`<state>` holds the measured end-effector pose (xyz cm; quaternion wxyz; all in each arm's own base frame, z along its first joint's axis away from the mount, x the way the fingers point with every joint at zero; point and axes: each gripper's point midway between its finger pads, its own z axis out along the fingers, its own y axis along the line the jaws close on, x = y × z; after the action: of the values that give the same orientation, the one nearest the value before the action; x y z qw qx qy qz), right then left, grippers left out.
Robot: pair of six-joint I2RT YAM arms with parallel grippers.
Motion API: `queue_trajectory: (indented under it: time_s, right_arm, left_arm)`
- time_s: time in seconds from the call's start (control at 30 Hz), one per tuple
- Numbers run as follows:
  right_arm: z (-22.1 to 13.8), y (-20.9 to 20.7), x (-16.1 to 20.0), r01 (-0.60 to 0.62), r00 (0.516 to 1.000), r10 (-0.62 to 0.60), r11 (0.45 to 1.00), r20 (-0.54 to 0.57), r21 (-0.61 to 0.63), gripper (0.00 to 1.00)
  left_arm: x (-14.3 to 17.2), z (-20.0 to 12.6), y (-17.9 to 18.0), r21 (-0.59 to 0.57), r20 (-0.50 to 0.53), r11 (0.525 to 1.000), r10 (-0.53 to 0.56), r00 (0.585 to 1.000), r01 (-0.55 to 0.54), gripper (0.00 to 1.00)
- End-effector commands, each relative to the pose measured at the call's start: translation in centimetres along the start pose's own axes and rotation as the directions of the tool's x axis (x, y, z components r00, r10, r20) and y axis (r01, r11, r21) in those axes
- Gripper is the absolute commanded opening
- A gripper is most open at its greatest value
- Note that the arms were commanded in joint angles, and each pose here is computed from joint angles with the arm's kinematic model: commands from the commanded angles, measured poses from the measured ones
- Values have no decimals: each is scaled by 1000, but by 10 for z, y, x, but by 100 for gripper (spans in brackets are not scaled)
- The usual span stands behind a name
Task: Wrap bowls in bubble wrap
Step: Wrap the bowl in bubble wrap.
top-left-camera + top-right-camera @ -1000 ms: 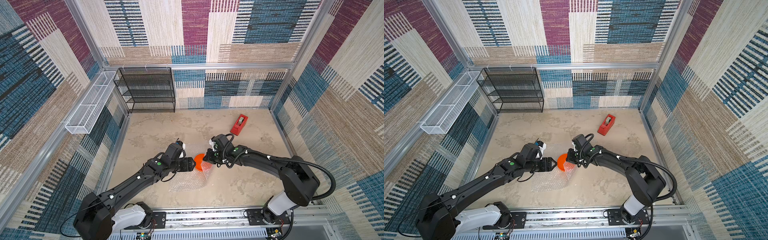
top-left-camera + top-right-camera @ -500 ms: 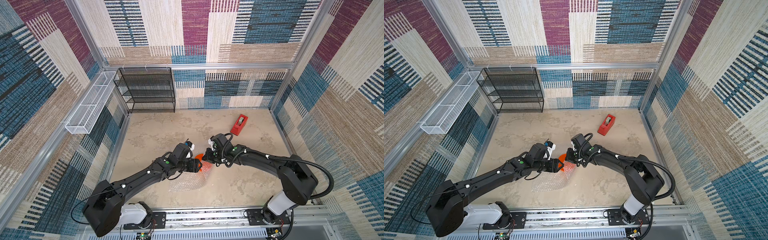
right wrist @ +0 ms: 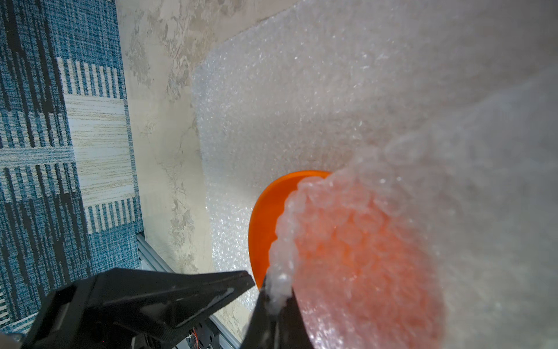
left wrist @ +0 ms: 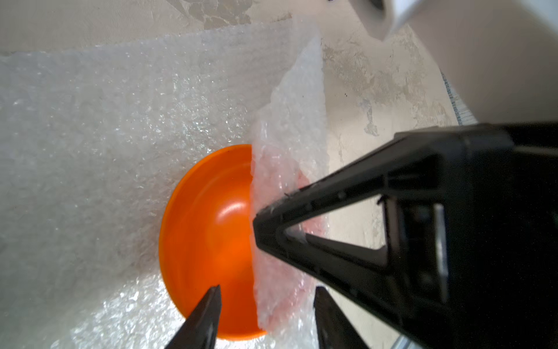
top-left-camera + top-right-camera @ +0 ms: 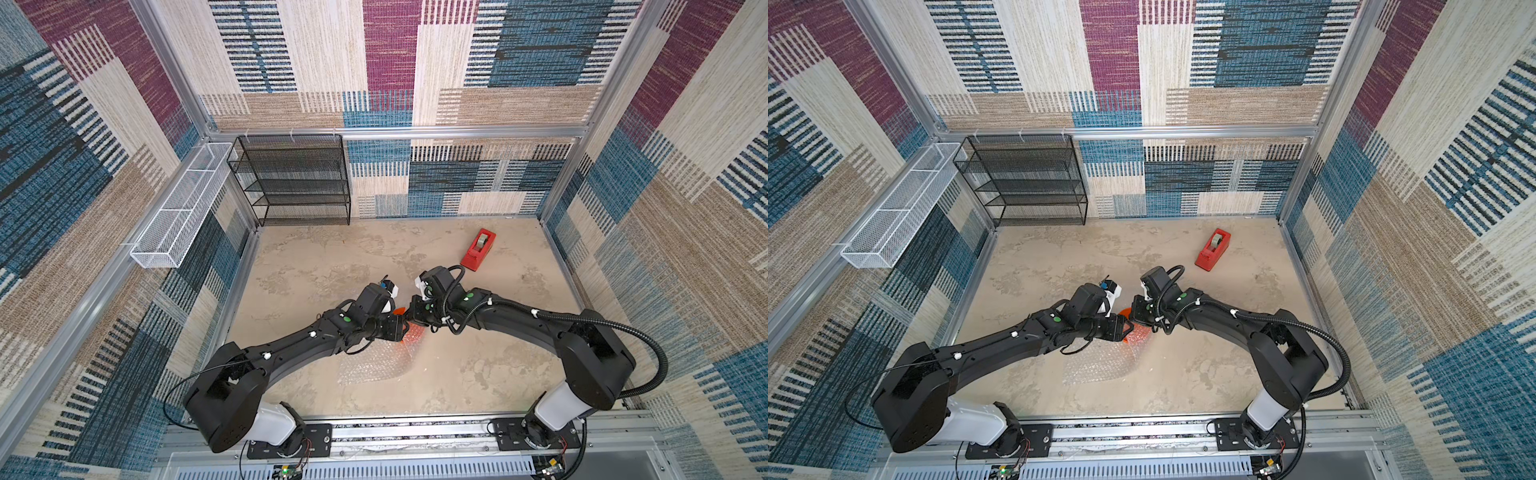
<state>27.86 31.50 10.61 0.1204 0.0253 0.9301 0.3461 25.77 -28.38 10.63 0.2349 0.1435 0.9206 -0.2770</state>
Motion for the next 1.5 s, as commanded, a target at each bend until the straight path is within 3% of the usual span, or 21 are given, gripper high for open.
queue_trajectory:
  time_s: [0.0, 0.63, 0.77, 1.03, 1.13, 1.2, 1.23, 1.47]
  right_arm:
    - [-2, 3, -2, -3, 1000, 3, 1000, 12, -6, 6]
    - [-3, 2, 0, -7, 1000, 7, 1000, 14, -8, 6]
    - [-3, 0, 0, -8, 1000, 8, 1000, 15, -7, 6]
    - [-3, 1, 0, -6, 1000, 6, 1000, 13, -8, 8]
    - [-4, 1, 0, -5, 1000, 5, 1000, 15, -5, 14]
    - [-5, 1, -1, -4, 1000, 4, 1000, 19, -3, 27]
    - [-5, 1, -1, -4, 1000, 4, 1000, 21, -1, 30]
    - [-10, 1, -5, 1, 999, -1, 1000, 43, 17, 39]
  left_arm:
    - [-6, 5, 2, -20, 17, 999, 33, 999, -33, 53]
    - [-13, 21, -4, 9, 22, 1000, 27, 999, -27, 37]
    - [-14, 19, -3, 4, 40, 1000, 25, 999, -25, 15]
    - [-13, 21, -1, -2, 37, 1000, 21, 999, -21, 12]
    - [-9, 24, 4, -19, 23, 1000, 14, 1000, -13, 9]
    - [-7, 25, 8, -38, 21, 999, 5, 1000, -4, 0]
    - [-6, 25, 10, -46, 22, 999, 4, 1000, -3, 0]
    - [-5, 20, 17, -83, 33, 997, 0, 999, 3, 0]
